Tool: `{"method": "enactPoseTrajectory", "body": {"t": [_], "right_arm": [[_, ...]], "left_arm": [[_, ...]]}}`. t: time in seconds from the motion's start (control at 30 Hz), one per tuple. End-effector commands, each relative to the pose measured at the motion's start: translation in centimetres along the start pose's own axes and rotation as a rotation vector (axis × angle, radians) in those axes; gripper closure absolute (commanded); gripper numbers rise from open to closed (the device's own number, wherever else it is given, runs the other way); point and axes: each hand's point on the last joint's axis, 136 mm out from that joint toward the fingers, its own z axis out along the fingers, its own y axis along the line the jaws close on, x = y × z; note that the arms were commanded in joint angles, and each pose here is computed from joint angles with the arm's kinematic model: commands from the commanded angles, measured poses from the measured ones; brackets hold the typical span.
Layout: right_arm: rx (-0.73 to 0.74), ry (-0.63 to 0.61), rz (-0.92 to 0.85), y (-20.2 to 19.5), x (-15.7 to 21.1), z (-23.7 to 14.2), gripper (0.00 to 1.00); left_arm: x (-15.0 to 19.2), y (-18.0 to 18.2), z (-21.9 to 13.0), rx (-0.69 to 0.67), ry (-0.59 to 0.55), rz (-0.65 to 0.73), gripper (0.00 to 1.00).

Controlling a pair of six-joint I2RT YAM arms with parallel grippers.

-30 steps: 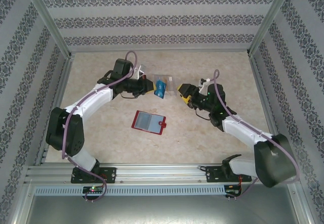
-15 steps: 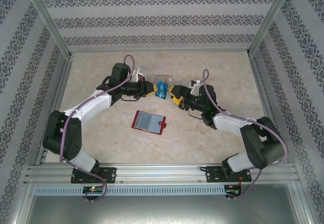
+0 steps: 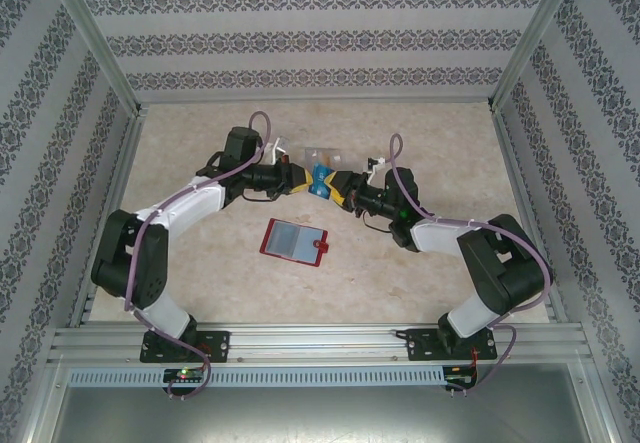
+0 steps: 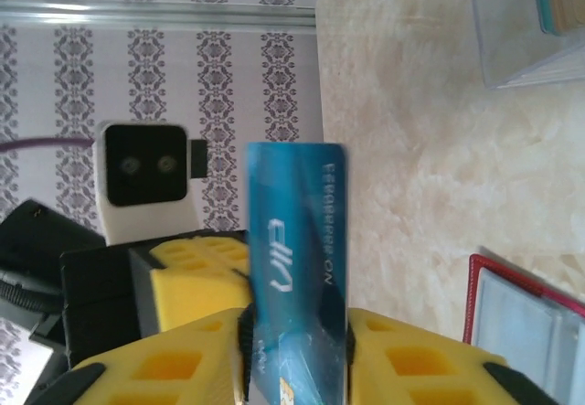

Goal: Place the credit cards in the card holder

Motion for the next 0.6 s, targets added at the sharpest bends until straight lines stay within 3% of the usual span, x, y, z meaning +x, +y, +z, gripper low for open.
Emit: {"method": "enactPoseTrajectory", "body": {"t": [0.0,0.43,0.57], "right_arm": [[-0.081,0.014,-0.051,2.3,0.2,0.2,0.76],[-0.052,0.016,-0.027,0.4,0.4,-0.4,0.72],[-0.048,0.026,-0.041,0.0,0.9,-0.7,0.91]], "left_arm": [[-0.3,-0.5,0.5,0.021,0.016,0.032,1.0],[-0.8,0.7,1.3,-0.018,0.037,0.026,1.0],[-0.4,1.3,1.3,-0.039,0.042,0.024,1.0]]}}
